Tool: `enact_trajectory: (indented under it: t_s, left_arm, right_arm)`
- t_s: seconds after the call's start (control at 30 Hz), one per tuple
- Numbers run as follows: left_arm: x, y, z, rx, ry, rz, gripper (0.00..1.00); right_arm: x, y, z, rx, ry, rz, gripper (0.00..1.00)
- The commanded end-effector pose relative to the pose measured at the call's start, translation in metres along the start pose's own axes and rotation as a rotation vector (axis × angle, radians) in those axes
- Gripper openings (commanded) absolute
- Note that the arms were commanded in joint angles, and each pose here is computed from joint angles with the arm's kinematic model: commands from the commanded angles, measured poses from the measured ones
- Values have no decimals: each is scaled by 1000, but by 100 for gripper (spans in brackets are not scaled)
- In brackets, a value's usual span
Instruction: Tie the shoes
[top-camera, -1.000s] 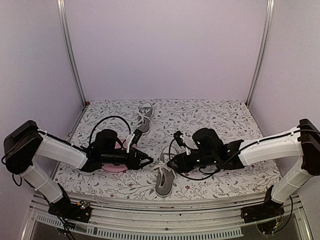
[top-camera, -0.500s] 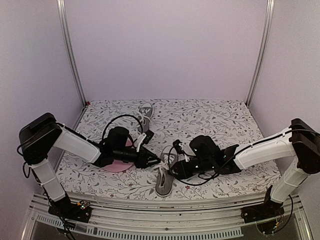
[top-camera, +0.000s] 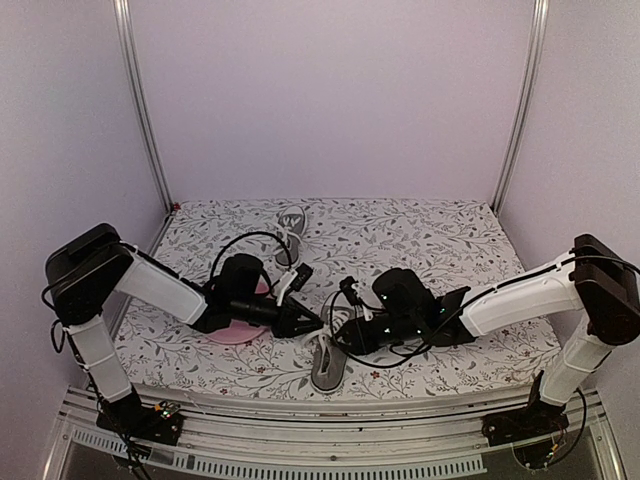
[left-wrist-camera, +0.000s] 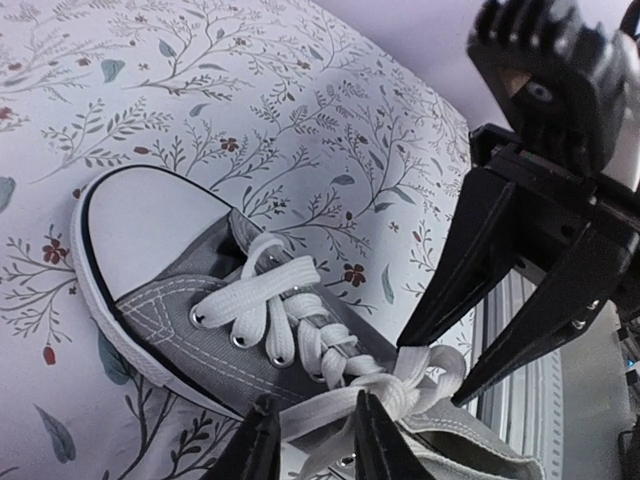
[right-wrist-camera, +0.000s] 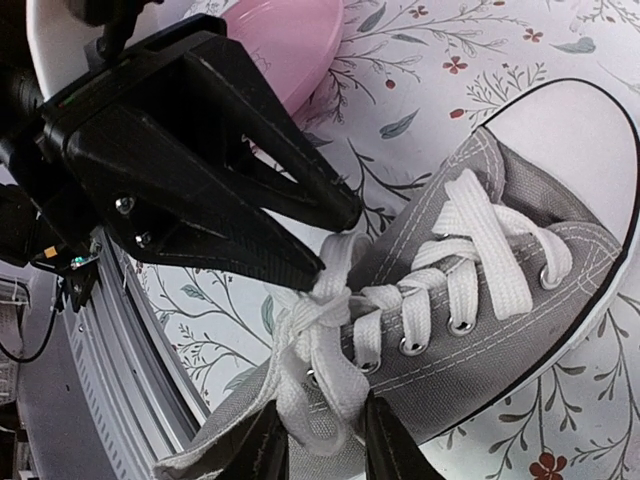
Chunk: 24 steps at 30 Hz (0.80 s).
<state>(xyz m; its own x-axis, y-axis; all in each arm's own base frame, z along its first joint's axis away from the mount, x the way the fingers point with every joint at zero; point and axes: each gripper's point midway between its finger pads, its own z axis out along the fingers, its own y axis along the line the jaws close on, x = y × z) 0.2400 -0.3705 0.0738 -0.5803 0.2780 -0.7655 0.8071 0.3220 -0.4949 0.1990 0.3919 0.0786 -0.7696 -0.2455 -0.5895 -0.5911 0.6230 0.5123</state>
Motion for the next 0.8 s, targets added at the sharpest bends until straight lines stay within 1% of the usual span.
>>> enact_trajectory:
  t_s: [0.0,0.07,0.13,0.2,0.27,0.33,0.4,0.57,0.77]
  left_arm:
    - [-1,-7,6,43,3,24,20]
    - [-1,-7,5,44,2,22,12]
    - [-1,-8,5,46,-1,19,4]
    - [-2,-9,4,51,-8,16,0]
    - [-3,-12,3,58,-15,14,0]
    - [-4,-13,3,62,-20,13,0]
    - [-4,-14,2,63,-21,13,0]
    - [-3,-15,2,68,-20,12,0]
    - [-2,-14,2,64,-18,9,0]
  right_arm:
    - [-14,3,2,6,-38,-5,25]
    - [-15,1,1,20,-44,-3,22]
    - [-15,-1,-1,30,-48,-1,21]
    - [-14,-3,-2,41,-46,1,20]
    - [-11,-8,-4,61,-39,5,23]
    - [-9,-12,-8,82,-39,-2,33]
    - [-9,-11,-12,87,-41,-27,37]
    - [-16,-1,-22,90,-56,-141,38]
    - [-23,9,-17,83,-53,-207,34]
